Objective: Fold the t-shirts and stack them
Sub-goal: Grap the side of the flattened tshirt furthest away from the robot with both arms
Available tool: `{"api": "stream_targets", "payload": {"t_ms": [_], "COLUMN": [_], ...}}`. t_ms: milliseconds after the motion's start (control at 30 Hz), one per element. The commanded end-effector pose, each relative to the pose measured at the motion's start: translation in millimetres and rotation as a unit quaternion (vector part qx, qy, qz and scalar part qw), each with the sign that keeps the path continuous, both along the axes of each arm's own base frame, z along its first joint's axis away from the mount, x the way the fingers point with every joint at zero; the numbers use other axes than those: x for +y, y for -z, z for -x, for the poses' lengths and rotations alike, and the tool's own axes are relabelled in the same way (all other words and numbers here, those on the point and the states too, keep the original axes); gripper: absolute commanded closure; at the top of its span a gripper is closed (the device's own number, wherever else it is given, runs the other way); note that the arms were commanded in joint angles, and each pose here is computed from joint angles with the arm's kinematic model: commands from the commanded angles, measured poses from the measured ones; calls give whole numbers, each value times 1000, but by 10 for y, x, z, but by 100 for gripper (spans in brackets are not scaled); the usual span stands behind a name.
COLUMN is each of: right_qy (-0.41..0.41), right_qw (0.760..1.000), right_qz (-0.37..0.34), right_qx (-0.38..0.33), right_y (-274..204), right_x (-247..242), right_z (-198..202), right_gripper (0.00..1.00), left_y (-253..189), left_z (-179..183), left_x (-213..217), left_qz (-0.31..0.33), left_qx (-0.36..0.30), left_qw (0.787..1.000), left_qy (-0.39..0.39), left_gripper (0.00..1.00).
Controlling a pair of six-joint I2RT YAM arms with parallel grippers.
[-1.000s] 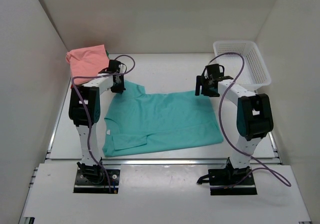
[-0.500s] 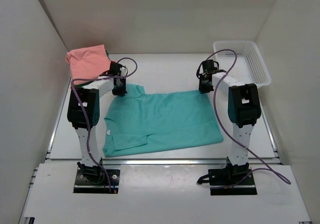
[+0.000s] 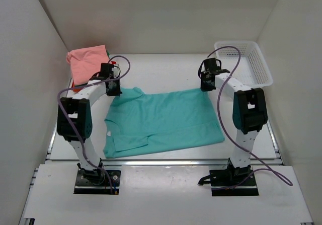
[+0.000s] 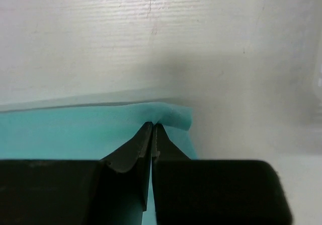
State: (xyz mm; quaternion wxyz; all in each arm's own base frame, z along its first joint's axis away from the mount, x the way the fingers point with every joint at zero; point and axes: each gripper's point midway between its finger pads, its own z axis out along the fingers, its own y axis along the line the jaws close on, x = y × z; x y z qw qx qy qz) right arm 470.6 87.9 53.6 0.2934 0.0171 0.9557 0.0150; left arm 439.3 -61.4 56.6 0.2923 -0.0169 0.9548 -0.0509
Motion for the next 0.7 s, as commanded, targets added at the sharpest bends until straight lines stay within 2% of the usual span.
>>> {"api": "stream_targets", "payload": {"t_ms": [0,100,367,467,533,567,600,667], "right_qy": [-11,-14,-19,-20,-25,-24,-26,-28], "right_qw": [998,998,998,996,995,995,995,996], "right_qz": [-5,-12,-24,-40,-48,-49,-51,-47], "right_qx": [-54,-58,-63,-80,-79,-82,-82,-76], "right_y": [-439,-430,-385,-454,-425,-426,-414,-375], "right_x": [65,36,18,12,21,9,14,6], "right_z": [50,240,591,663,743,734,728,742], "right_gripper": [100,100,100,100,100,100,100,100], "left_y": [-450,-423,-425,-376,-401,-353,-375,-325], "left_z": [190,443,847,962,891,902,850,742], "left_x": [-55,-36,15,4,29,59,70,167], "left_qz": [16,14,12,7,13,15,18,3], "left_qx": [-40,-33,-26,-32,-60,-60,-74,-81], "left_qw": [999,999,1000,999,998,998,997,995], "left_qy": [12,10,5,6,-8,-17,-22,-50], "left_gripper": [100,100,100,100,100,95,78,71]}}
